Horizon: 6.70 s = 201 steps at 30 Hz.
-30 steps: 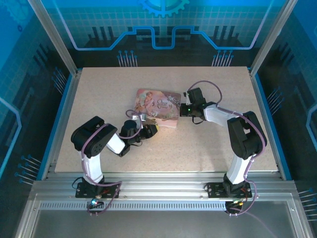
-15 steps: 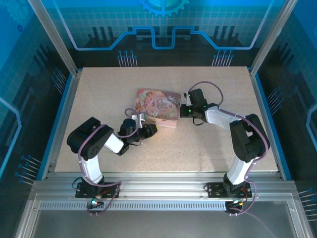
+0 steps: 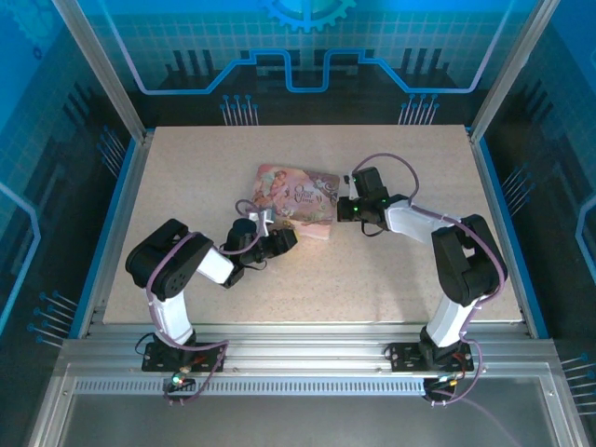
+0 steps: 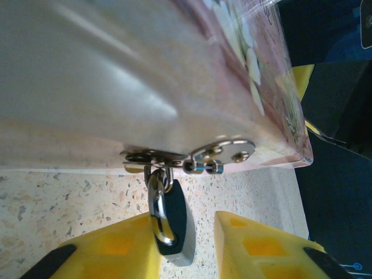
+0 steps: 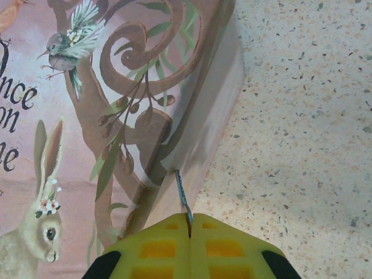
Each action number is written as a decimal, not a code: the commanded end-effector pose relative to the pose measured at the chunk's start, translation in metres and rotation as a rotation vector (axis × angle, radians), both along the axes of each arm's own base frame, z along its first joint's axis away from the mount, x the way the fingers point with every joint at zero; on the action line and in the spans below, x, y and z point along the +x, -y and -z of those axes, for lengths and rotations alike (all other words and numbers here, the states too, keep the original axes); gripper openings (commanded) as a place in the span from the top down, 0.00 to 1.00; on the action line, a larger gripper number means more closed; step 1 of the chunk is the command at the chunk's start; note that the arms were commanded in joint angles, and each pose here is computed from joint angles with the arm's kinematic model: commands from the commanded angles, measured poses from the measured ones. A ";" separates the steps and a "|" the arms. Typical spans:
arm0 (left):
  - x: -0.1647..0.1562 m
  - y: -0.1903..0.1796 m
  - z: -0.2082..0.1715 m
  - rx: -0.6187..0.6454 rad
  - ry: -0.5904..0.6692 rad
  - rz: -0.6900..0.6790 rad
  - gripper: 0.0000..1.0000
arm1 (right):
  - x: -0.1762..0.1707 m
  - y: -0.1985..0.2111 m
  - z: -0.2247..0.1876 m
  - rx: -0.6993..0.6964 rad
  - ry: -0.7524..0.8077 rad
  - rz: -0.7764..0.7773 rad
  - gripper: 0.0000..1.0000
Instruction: Unlock the padlock with the key
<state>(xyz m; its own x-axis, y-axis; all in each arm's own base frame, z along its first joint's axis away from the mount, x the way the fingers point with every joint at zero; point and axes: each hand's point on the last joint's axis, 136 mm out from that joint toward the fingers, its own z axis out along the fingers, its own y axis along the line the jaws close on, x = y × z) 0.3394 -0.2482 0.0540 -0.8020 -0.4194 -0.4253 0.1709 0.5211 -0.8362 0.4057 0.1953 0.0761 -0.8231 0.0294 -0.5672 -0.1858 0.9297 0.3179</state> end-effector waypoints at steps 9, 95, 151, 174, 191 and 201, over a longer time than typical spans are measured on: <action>0.003 -0.009 0.004 -0.001 -0.005 -0.038 0.60 | -0.005 -0.013 -0.002 0.024 0.006 -0.033 1.00; -0.014 -0.011 0.024 -0.021 -0.030 0.042 0.84 | 0.052 -0.030 -0.010 -0.020 0.015 -0.065 1.00; 0.004 0.055 -0.036 0.019 -0.217 0.021 0.86 | -0.068 0.025 -0.106 0.289 0.147 -0.140 1.00; 0.020 0.073 -0.040 -0.048 -0.224 -0.007 0.85 | -0.132 0.006 -0.142 0.596 0.170 -0.215 1.00; 0.019 0.075 -0.045 -0.077 -0.223 -0.002 0.85 | -0.123 -0.002 -0.106 0.766 0.075 -0.092 1.00; 0.021 0.074 -0.044 -0.085 -0.218 -0.007 0.85 | -0.113 -0.007 -0.117 0.758 0.037 -0.077 1.00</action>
